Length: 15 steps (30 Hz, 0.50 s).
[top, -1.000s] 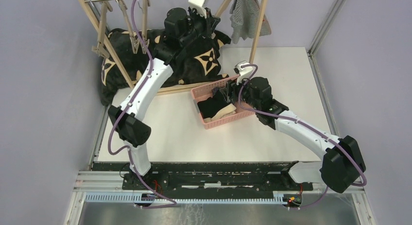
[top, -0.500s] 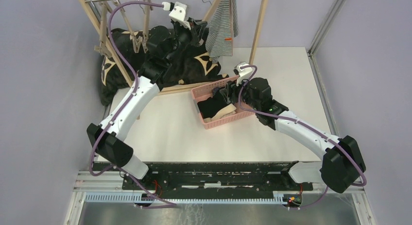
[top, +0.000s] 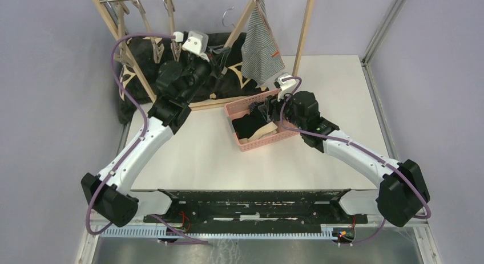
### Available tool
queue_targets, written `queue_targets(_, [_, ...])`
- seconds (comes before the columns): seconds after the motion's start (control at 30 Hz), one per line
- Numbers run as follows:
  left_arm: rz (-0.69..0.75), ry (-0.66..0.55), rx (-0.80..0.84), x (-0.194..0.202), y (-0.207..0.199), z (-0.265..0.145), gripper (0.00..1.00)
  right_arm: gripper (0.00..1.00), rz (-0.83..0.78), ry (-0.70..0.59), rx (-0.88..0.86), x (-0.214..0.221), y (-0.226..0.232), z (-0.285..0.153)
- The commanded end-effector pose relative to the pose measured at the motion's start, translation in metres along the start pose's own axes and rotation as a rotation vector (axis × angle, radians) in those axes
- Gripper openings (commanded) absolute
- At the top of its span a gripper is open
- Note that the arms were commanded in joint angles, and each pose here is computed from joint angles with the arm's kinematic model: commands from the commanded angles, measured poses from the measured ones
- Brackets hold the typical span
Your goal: Remove the underwear clipped to the hanger
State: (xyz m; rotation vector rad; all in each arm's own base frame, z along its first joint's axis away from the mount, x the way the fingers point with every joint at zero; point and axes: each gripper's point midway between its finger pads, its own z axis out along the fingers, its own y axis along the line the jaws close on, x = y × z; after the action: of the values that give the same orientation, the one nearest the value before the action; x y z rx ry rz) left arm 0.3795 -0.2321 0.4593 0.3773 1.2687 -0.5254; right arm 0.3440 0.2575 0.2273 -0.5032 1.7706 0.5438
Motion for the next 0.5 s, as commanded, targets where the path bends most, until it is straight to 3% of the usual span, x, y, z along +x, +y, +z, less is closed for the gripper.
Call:
queue_targets(0.0, [0.045,-0.191,0.002,-0.066,-0.005,-0.042,0.03,0.65,-0.026,-0.107,0.023,-0.046,-0.002,-0.012])
queue_targets(0.3, [0.05,-0.249,0.038,-0.072,-0.019,-0.132,0.03,0.75,-0.099,-0.137,0.032,-0.097,0.0,-0.052])
queue_targets(0.47, [0.041,-0.248,0.132,-0.061,-0.038,-0.175,0.03,0.83,-0.16,-0.16,-0.062,-0.131,0.02,-0.091])
